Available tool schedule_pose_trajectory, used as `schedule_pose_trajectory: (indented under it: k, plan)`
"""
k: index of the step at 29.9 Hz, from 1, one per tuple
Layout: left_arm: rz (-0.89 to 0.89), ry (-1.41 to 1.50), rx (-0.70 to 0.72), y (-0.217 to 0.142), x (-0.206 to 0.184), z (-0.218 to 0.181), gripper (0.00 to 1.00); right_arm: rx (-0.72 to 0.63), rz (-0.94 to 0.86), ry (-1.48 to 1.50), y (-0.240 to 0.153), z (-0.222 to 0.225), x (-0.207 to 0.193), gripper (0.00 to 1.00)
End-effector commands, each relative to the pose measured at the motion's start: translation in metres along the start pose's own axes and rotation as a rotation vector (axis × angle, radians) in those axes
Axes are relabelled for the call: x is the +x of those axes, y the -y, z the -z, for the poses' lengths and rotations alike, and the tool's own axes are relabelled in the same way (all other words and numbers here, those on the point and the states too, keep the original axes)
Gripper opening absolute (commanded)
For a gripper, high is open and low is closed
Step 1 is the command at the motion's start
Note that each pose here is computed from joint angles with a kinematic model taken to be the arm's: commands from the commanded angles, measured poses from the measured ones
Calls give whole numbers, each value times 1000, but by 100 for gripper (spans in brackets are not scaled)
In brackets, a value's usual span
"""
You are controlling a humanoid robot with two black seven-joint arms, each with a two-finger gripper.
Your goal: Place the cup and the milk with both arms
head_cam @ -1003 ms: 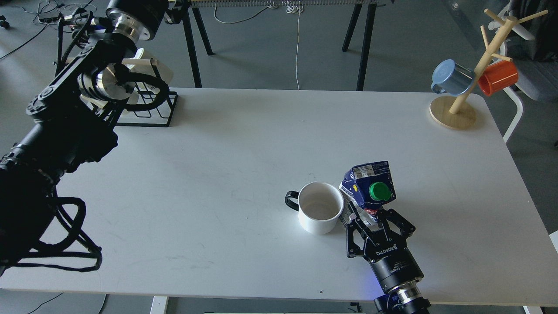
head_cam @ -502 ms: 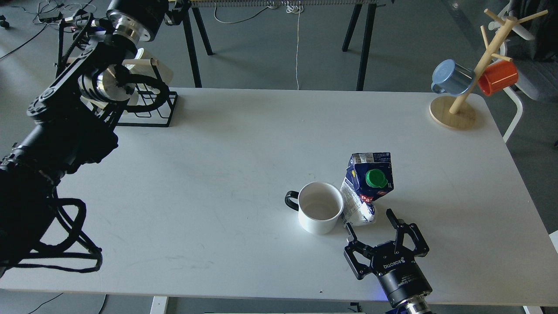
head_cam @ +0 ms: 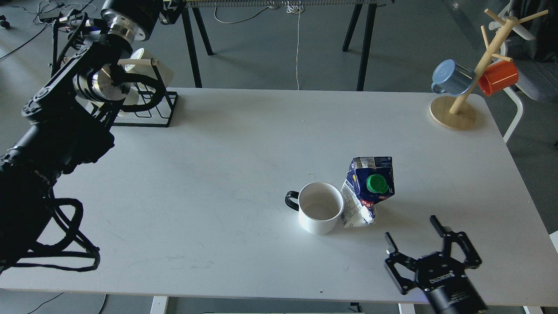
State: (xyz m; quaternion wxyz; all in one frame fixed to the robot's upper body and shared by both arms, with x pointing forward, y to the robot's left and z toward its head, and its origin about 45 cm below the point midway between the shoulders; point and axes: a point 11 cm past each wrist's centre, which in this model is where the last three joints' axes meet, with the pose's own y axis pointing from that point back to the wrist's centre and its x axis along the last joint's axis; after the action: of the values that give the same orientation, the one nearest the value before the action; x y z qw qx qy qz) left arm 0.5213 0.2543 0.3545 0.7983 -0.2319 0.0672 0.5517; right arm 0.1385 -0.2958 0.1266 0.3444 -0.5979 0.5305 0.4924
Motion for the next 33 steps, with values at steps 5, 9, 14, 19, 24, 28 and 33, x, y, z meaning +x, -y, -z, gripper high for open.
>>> schedule_pose_trajectory:
  k: [5,9,14,19,24,28,33]
  plan:
    - [-47,-92,-4,-6,8,10,100,124,19,-247,2,102,-16,99]
    - [-112,-241,14,-18,22,25,100,205,108,-310,25,135,-40,99]
    - [-135,-271,-5,-24,31,22,100,250,255,-388,79,170,-80,99]
    - [-113,-283,-10,-24,30,23,100,290,350,-465,148,209,-121,99]
    - [-119,-290,-5,-27,31,28,100,309,348,-519,210,237,-149,99]
    - [-112,-318,-9,-32,32,33,100,325,291,-549,247,254,-158,99]
    - [-121,-372,-27,-32,32,32,100,321,248,-530,288,243,-166,99]
